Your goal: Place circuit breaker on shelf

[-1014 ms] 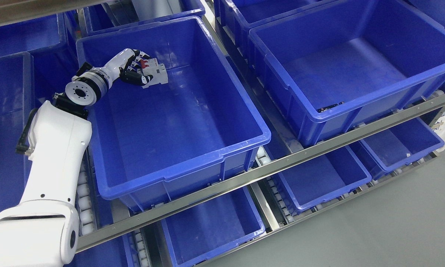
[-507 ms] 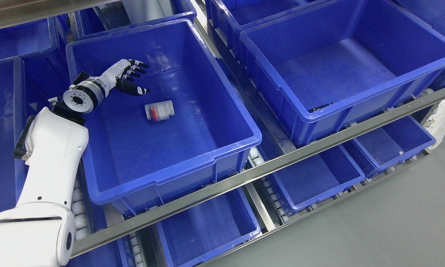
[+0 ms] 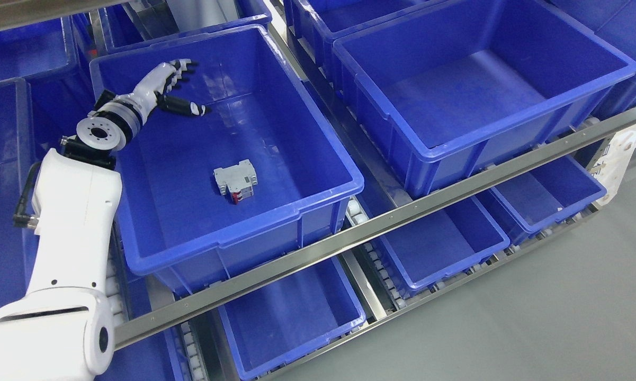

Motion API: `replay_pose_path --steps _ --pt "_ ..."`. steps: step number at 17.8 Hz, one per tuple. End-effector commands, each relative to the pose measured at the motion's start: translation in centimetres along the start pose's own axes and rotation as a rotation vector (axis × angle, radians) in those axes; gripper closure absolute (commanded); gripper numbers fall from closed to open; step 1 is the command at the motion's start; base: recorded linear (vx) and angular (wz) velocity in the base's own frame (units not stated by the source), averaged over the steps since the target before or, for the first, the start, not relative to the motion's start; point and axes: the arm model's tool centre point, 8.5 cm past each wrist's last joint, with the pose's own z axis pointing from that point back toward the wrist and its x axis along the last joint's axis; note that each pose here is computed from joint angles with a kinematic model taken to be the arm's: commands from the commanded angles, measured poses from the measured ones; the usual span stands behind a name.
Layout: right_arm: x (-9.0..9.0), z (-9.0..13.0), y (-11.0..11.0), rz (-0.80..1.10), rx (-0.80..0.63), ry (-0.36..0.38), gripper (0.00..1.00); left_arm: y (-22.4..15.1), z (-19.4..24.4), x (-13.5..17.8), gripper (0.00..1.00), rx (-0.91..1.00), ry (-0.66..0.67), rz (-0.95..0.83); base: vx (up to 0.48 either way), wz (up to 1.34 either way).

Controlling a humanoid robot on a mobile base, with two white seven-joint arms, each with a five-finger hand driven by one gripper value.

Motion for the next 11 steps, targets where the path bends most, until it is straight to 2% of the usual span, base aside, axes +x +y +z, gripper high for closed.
replay_pose_path --steps 1,2,4,8,11 --pt "-0.6 0.0 -1.3 0.002 -0.023 -0.02 0.0 6.6 5.1 3.2 0.01 0.513 -0.228 0.388 -0.117 -0.03" --pt "-0.6 0.0 -1.3 0.002 -0.023 -0.02 0.0 7.0 6.1 3.2 0.01 0.584 -0.244 0.396 -0.117 -0.03" --pt "-0.7 0.0 -1.3 0.002 -0.024 -0.019 0.0 5.7 7.6 6.2 0.01 0.577 -0.308 0.416 -0.157 -0.13" --pt "-0.6 0.0 -1.3 0.002 -0.023 -0.02 0.0 -0.2 10.8 6.7 0.0 0.482 -0.334 0.336 -0.182 -0.27" --pt "-0.6 0.0 -1.3 0.001 -0.023 -0.02 0.0 0.3 12.1 7.3 0.0 0.506 -0.368 0.328 -0.233 -0.18"
